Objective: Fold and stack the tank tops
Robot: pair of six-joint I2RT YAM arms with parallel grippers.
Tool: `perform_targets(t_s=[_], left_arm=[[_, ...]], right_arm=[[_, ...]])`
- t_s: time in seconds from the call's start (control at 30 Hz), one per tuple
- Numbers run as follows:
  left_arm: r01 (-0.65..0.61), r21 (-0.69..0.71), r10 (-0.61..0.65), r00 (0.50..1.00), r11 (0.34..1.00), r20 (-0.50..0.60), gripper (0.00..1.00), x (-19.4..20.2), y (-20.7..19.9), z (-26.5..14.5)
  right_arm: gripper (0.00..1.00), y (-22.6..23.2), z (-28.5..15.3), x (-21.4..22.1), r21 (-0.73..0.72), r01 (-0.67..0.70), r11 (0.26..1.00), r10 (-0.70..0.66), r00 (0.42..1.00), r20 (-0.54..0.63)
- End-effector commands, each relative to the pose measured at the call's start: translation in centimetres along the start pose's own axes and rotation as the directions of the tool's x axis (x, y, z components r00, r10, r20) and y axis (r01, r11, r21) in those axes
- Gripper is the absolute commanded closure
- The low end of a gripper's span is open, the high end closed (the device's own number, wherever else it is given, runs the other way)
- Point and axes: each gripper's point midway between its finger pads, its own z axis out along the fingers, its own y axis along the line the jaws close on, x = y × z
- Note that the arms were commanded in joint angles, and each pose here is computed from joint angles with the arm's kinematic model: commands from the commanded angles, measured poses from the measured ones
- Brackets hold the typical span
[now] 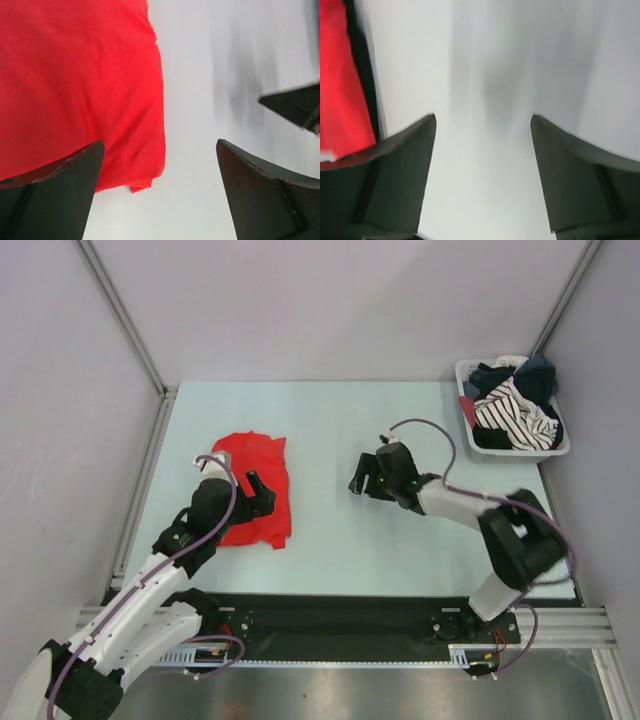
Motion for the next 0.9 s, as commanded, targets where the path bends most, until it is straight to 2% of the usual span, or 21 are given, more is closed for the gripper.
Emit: perform_targets(t_s=[0.0, 0.03, 0.07, 0.1, 0.17, 0.3, 0.37, 0.47, 0.6, 0.87], left_arm=[[-0.017, 0.100, 0.009, 0.996, 0.995, 0.086, 0.00, -0.8, -1.2, -0.4], [-0.020, 0.116, 0.009, 0.995, 0.993, 0.095, 0.00, -0.7, -1.4, -0.3], [-0.025, 0.129, 0.013, 0.995, 0.991, 0.094, 0.00, -0.4, -1.5, -0.2], [-0.030, 0.145, 0.017, 0.996, 0.989, 0.086, 0.00, 0.3, -1.4, -0.2], [-0.052, 0.186, 0.033, 0.994, 0.981, 0.107, 0.00, 0.3, -1.9, -0.3], [-0.091, 0.253, 0.052, 0.987, 0.963, 0.155, 0.00, 1.4, -1.9, -0.6], [-0.104, 0.280, 0.052, 0.981, 0.954, 0.188, 0.00, 1.3, -2.0, -1.2], [-0.135, 0.308, 0.076, 0.978, 0.942, 0.195, 0.00, 2.4, -1.8, -1.2], [-0.175, 0.313, 0.120, 0.975, 0.933, 0.187, 0.00, 3.7, -1.3, -0.7], [-0.180, 0.313, 0.119, 0.972, 0.933, 0.204, 0.00, 3.5, -1.3, -0.9]], right_arm=[[0.17, 0.0, -6.5, -3.2, -0.027, 0.133, 0.991, -0.124, 0.965, 0.230], [0.13, -1.0, -8.0, -3.4, 0.001, 0.122, 0.992, -0.118, 0.955, 0.271], [0.09, -2.7, -8.6, -1.9, 0.025, 0.125, 0.992, -0.127, 0.956, 0.264], [0.05, -2.1, -11.4, -3.3, -0.005, 0.118, 0.993, -0.109, 0.931, 0.348], [0.00, -2.5, -13.1, -3.0, -0.020, 0.171, 0.985, -0.150, 0.910, 0.387], [0.00, -6.2, -16.4, -2.4, 0.084, 0.163, 0.983, -0.183, 0.866, 0.466], [0.00, -6.8, -18.0, -2.7, 0.076, 0.146, 0.986, -0.164, 0.831, 0.531], [0.00, -7.7, -17.9, -1.0, 0.045, 0.156, 0.987, -0.155, 0.821, 0.549], [0.00, -7.4, -18.6, -1.0, -0.005, 0.167, 0.986, -0.131, 0.792, 0.596], [0.01, -7.4, -18.2, -0.7, -0.010, 0.160, 0.987, -0.125, 0.805, 0.580]])
